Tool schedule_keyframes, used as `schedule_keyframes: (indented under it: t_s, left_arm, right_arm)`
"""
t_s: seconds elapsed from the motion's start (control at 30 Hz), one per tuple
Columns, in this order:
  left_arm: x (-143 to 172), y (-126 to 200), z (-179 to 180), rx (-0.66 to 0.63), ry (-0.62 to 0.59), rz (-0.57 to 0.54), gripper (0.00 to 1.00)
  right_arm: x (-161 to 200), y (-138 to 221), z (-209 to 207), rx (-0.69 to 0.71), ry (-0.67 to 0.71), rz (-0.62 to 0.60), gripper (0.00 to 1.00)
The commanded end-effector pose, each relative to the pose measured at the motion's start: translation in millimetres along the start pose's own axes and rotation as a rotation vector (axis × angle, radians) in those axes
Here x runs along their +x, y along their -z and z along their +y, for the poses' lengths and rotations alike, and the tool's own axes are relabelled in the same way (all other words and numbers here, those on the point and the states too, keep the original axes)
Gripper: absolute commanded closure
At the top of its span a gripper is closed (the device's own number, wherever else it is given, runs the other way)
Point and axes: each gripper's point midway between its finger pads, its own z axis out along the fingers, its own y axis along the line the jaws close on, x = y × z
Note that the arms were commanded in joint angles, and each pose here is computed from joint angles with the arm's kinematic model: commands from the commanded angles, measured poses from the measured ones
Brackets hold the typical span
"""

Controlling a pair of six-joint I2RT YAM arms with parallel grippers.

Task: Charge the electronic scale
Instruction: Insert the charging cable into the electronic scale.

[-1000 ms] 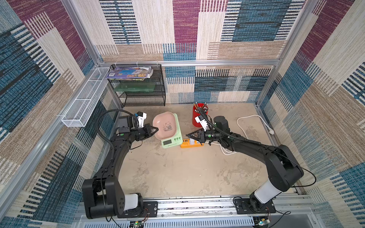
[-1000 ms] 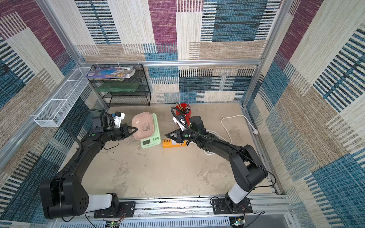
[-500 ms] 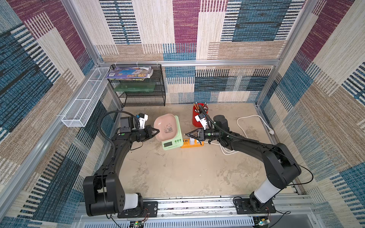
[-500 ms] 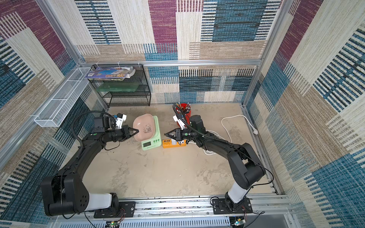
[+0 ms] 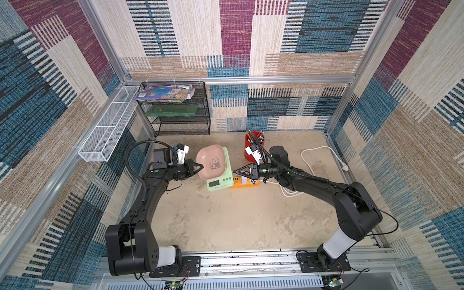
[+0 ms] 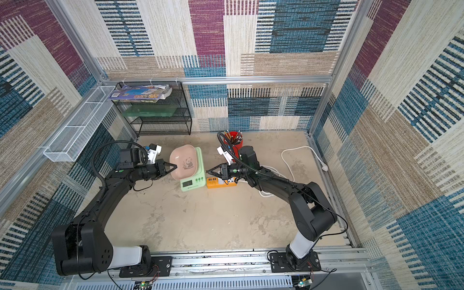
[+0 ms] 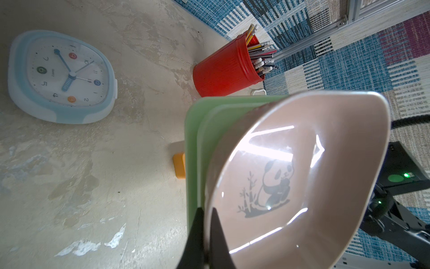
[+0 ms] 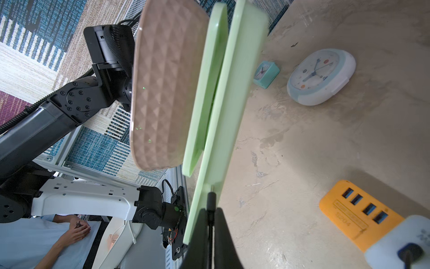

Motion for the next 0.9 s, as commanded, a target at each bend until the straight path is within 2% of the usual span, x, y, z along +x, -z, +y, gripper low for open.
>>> schedule_keyframes:
  t_s: [0.0, 0.87]
  left_arm:
    - [-5.6, 1.8, -14.0, 0.065, -0.043, -0.016, 1.0]
    - [-9.3, 2.1, -14.9, 0.063, -0.049, -0.025, 1.0]
  right_arm:
    - [-0.3, -1.0, 2.5, -0.003, 0.026, 0.004, 1.0]
    - [9.3, -0.4, -0.4, 0.017, 0.017, 0.03, 1.0]
